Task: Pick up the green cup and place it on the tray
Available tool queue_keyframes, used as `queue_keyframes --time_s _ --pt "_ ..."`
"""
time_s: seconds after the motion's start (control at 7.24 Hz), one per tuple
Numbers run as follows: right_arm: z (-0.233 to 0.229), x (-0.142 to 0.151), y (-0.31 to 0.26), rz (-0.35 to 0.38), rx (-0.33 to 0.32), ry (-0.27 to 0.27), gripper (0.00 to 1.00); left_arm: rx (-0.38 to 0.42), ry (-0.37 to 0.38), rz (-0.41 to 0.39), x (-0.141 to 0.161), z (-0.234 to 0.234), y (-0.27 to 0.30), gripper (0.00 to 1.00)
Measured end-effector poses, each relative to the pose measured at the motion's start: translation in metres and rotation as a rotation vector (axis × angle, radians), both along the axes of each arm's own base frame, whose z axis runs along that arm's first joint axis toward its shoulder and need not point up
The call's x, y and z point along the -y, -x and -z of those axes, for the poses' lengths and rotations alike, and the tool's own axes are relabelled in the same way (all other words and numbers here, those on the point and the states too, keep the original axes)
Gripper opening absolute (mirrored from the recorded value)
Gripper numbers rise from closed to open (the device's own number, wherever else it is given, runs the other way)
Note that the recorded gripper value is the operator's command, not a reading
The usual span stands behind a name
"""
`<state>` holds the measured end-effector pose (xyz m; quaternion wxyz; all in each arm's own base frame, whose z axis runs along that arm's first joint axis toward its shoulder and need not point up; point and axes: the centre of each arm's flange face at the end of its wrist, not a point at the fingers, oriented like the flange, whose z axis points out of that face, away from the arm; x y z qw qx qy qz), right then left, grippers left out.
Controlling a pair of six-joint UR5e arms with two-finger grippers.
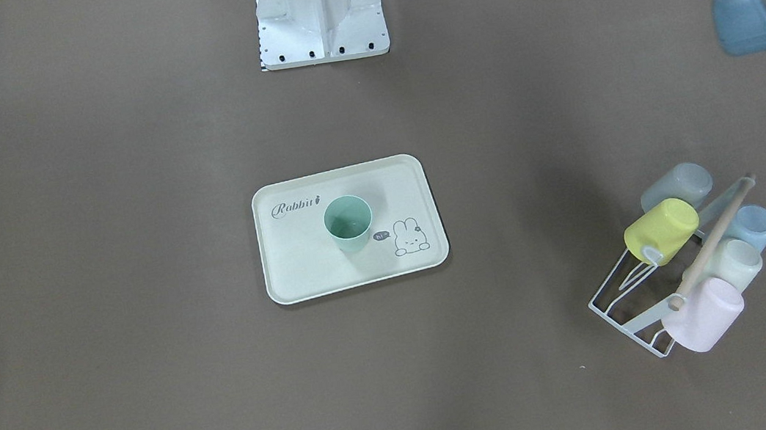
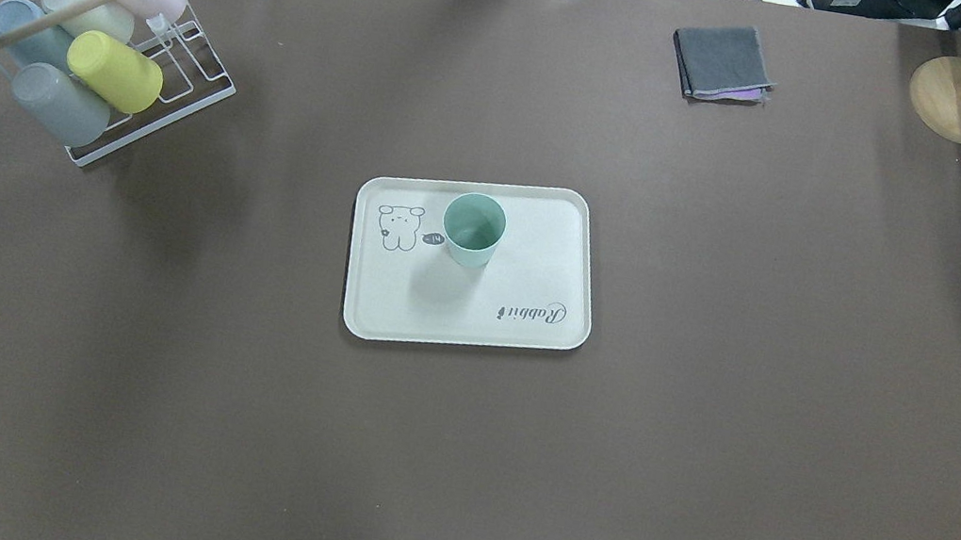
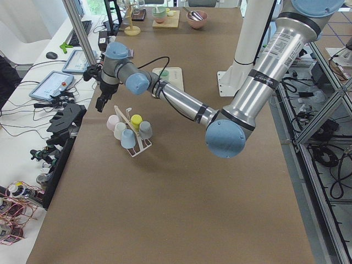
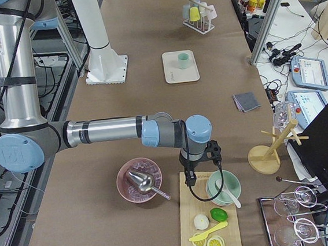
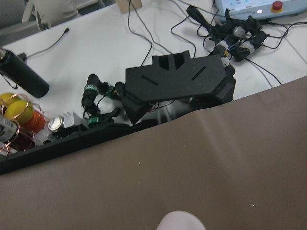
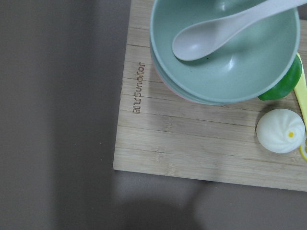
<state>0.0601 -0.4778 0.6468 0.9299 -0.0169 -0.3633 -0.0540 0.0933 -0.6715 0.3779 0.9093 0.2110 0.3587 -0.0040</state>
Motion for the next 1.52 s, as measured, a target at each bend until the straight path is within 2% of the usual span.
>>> queue_keyframes --time_s 0.41,0.55,0.83,1.1,1.52 --pt "0.001 0.0 0.0 -0.004 0.004 0.002 1.0 -0.079 0.259 0.038 -0.018 -0.134 0.076 0.99" --pt "0.001 -0.001 0.0 -0.004 0.005 0.003 1.0 -0.136 0.346 0.028 -0.03 -0.162 0.086 0.99" --pt "0.001 -0.001 0.001 -0.003 0.006 0.004 1.0 -0.313 0.525 -0.019 -0.068 -0.215 0.096 0.99" --pt "-0.002 -0.001 0.003 0.0 0.007 0.01 1.0 -0.376 0.579 -0.012 -0.095 -0.24 0.112 0.99" --pt "-0.005 -0.002 0.007 0.008 0.008 0.017 1.0 -0.374 0.601 0.036 -0.118 -0.263 0.136 0.99"
